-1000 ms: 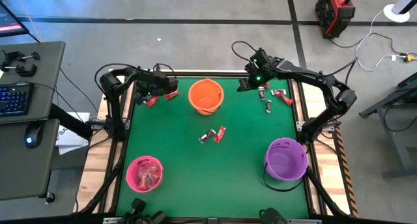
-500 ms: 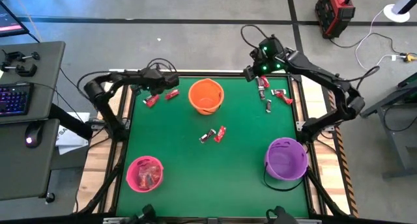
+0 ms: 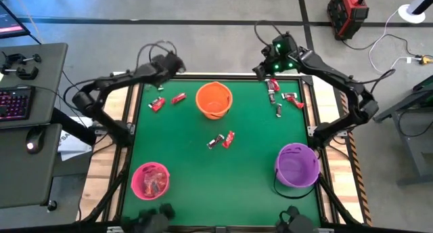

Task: Sort candy by brand, put in halloween buckets
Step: Put the green gummy into the pink bucket

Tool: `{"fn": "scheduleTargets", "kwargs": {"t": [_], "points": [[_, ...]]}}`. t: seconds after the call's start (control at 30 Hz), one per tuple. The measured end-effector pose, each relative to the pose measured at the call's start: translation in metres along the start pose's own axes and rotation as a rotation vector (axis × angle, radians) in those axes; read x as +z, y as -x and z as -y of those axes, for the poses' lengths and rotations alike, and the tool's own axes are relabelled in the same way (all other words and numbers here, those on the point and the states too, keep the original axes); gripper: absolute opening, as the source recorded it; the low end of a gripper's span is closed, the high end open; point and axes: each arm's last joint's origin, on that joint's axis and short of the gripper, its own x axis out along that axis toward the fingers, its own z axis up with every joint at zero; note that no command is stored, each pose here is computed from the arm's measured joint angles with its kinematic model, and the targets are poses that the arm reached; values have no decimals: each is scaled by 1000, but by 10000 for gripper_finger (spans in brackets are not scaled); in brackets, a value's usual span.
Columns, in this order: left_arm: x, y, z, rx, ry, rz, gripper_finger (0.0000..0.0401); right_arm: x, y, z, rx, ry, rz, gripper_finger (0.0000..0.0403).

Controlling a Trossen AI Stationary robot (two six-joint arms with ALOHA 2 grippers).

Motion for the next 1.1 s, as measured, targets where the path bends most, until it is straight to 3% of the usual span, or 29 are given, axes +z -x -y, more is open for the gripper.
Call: {"fn": "scheduleTargets", "kwargs": {"t": [0.2,0.3,0.43,0.57,0.97,1.1], "points": [[33,-7,-24,351,73,31,0,2,6,17,-40,-24,15,4],[29,-20,-28,407,159,42,0,3,8,21,-51,-9,27,3],[10,-56,-33,482,259,-54,0,7,10,26,-61,18,61,3],[13,-60,-32,489,438,37,0,8,12,30,-69,13,76,1],[20,-79,-56,572,724,63,0,4,12,31,-74,16,36,0],[22,-81,-58,576,746,72,0,4,12,31,-74,16,36,0]]}}
